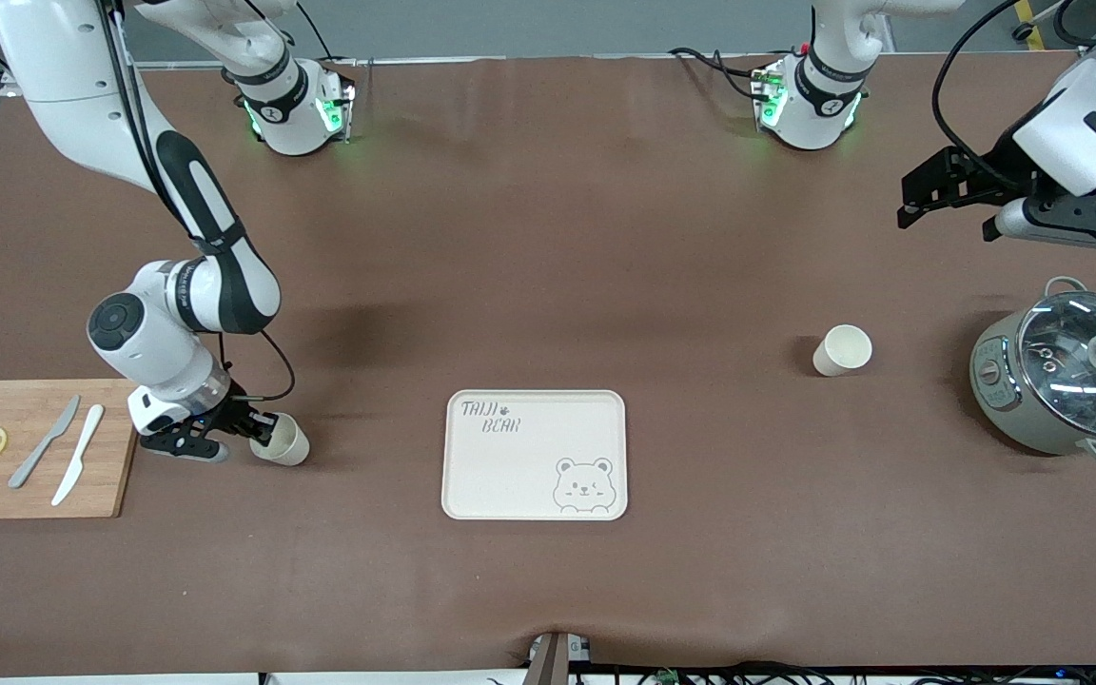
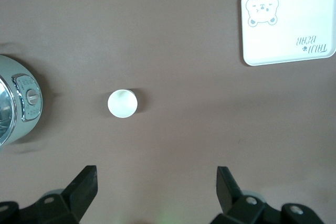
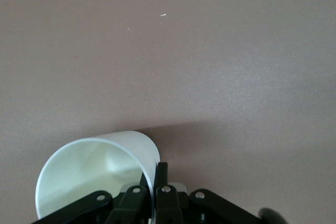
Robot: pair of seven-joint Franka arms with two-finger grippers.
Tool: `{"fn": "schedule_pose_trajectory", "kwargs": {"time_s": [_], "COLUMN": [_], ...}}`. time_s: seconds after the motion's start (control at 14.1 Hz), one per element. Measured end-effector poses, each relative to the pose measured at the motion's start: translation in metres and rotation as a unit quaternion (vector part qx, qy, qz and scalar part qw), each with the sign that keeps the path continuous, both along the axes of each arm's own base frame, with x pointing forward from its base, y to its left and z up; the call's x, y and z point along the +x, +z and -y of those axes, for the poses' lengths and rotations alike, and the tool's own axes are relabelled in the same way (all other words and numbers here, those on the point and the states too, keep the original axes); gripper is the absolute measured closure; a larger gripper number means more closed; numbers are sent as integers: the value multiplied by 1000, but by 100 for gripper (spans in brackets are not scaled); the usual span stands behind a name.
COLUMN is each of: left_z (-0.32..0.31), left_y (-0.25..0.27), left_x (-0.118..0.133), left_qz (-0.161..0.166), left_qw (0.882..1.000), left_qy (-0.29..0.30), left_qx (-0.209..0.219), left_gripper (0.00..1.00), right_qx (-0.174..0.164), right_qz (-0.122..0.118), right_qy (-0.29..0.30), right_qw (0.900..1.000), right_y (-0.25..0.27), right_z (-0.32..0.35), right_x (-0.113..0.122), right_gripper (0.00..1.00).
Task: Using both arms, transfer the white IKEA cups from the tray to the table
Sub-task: 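Raise the left gripper away while the right gripper releases its cup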
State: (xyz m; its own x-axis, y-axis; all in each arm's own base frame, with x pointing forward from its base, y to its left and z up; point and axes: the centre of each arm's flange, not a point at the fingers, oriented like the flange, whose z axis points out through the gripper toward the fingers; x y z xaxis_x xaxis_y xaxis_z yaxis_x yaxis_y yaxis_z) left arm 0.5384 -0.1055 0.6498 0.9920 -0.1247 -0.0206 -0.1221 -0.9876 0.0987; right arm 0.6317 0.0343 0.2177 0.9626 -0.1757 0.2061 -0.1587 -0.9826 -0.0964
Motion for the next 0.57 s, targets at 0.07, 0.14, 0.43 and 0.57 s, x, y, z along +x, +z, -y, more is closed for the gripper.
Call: {"fn": "schedule_pose_trajectory", "kwargs": {"time_s": [0.07, 0.14, 0.43, 0.57], "left_z": [3, 4, 3, 1], "left_y": [-1, -1, -1, -1], "left_x": [0, -1, -1, 0], "left_qz": [0, 0, 1, 3], "left_qw": [1000, 1000, 1000, 1000], "left_qy": [-3, -5, -7, -12], "left_qx": [3, 4, 5, 7], "left_gripper": [0, 0, 0, 0], "right_qx": [0, 0, -4, -4], "right_qz": [0, 0, -1, -21], "right_qy": [0, 0, 13, 19], "right_qw": [1000, 1000, 1000, 1000], "right_y": [0, 0, -1, 2], "right_z": [0, 0, 2, 5], "right_x": [0, 0, 0, 1], "right_gripper": [95, 89, 48, 28]}}
